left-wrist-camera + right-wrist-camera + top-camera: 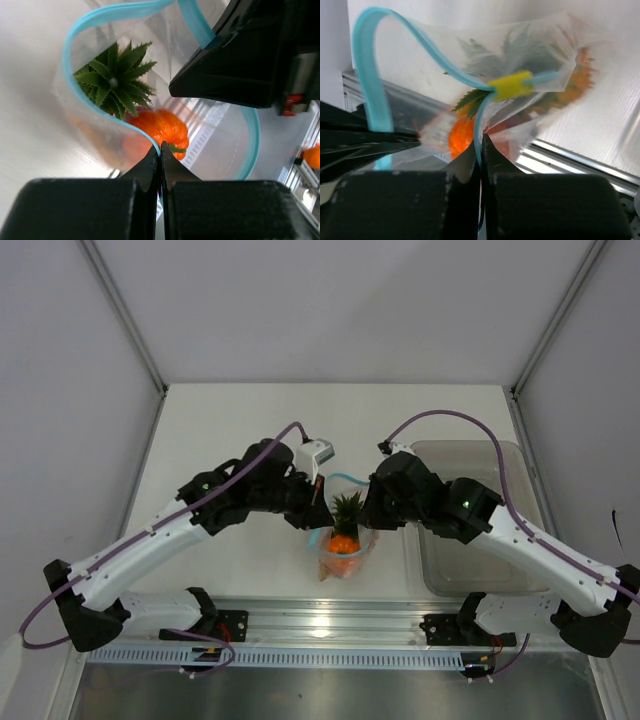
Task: Place the food in the zip-top bag and seal the zipper
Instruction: Adjust the zipper food storage bag at the center of the board.
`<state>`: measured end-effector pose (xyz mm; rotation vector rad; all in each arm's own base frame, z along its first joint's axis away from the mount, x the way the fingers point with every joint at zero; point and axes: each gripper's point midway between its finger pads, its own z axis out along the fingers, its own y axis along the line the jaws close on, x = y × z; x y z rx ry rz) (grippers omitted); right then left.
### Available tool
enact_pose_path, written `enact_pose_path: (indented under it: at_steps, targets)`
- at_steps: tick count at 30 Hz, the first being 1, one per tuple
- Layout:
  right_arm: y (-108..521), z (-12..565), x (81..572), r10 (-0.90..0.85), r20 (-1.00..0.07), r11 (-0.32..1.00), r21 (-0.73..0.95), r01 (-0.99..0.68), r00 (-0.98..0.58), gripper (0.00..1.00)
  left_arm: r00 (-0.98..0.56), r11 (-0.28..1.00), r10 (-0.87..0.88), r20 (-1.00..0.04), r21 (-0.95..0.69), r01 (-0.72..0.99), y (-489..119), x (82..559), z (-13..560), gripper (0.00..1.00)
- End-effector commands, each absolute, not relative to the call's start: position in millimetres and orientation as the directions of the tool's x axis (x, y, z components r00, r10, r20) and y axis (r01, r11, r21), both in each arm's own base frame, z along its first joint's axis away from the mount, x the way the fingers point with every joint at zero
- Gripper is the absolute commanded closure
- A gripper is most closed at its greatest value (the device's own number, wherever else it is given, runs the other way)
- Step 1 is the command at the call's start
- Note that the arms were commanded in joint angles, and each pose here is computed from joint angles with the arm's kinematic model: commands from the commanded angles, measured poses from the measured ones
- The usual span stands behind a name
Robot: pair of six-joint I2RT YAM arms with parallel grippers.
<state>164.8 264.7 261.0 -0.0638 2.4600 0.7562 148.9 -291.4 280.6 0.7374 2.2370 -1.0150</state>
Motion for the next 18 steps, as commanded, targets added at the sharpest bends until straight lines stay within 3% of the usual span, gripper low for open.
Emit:
enact_pose_path:
  at_steps: [1,15,17,18]
  targets:
    - [273,265,156,0.112,-0.522,0.825,0.523,-0.213,-0.846,1.00,-0.648,0.462,0.258,-0.717,-0.497,0.734,-302,132,287,0.99]
    - [283,225,159,0.126,-0.452,0.868,0.481,-0.122,-0.883,1.00,-0.603,0.417,0.307,-0.737,-0.466,0.781,-306,130,264,0.99]
    - [284,223,161,0.118,-0.450,0.878,0.464,-0.119,-0.885,1.00,-0.595,0.420,0.322,-0.736,-0.452,0.787,-305,131,260,0.92]
    - [284,220,163,0.113,-0.452,0.885,0.450,-0.116,-0.885,1.00,-0.590,0.418,0.324,-0.740,-0.447,0.791,-304,131,261,0.81]
